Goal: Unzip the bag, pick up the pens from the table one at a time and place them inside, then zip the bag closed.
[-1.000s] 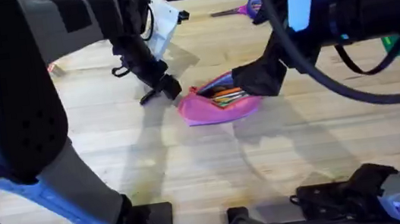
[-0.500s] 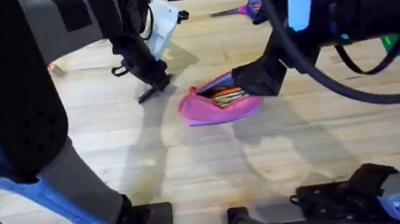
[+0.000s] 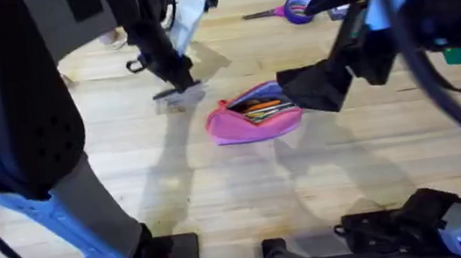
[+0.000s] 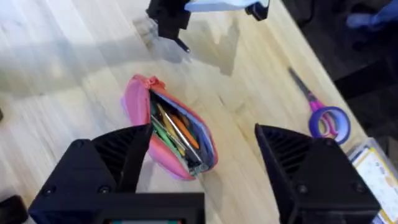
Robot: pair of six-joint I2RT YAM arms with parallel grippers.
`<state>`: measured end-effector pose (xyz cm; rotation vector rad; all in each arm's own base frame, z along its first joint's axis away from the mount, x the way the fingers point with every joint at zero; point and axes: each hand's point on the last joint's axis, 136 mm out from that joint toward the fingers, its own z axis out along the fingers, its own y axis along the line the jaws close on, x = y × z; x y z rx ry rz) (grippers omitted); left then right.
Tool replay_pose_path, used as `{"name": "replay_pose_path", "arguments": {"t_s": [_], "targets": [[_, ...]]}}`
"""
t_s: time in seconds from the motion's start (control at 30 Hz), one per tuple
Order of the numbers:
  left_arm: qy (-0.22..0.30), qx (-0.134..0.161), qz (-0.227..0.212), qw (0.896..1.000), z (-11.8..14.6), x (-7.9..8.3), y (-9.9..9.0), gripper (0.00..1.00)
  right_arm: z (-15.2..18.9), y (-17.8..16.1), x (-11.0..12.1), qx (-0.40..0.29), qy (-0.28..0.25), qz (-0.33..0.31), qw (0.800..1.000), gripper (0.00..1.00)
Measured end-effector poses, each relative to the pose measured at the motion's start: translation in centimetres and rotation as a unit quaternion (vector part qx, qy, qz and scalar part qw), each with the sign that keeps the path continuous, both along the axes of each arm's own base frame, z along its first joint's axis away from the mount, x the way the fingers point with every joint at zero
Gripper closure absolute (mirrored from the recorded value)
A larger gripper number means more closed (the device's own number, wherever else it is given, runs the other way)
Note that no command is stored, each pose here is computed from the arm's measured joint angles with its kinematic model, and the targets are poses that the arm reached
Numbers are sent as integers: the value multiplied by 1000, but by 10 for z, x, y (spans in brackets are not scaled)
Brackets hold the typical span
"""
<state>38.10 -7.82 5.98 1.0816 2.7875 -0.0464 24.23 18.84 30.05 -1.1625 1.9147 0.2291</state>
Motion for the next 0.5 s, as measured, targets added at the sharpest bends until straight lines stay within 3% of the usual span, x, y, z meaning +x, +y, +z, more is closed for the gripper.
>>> {"name": "replay_pose_path", "arguments": {"t_s": [0.07, 0.1, 0.23, 0.5], "targets": [[-11, -2, -2, 1000, 13, 8, -3, 957, 7, -3, -4, 7, -10, 0, 1000, 3], [-31, -6, -10, 999, 37, 19, -12, 957, 14, -6, -9, 14, -21, 0, 1000, 3], [-53, -11, -32, 998, 65, 26, -32, 957, 20, -10, -15, 19, -29, 0, 999, 3], [-71, -23, -68, 995, 99, 20, -78, 957, 23, -24, -35, 18, -27, 0, 999, 3]]}}
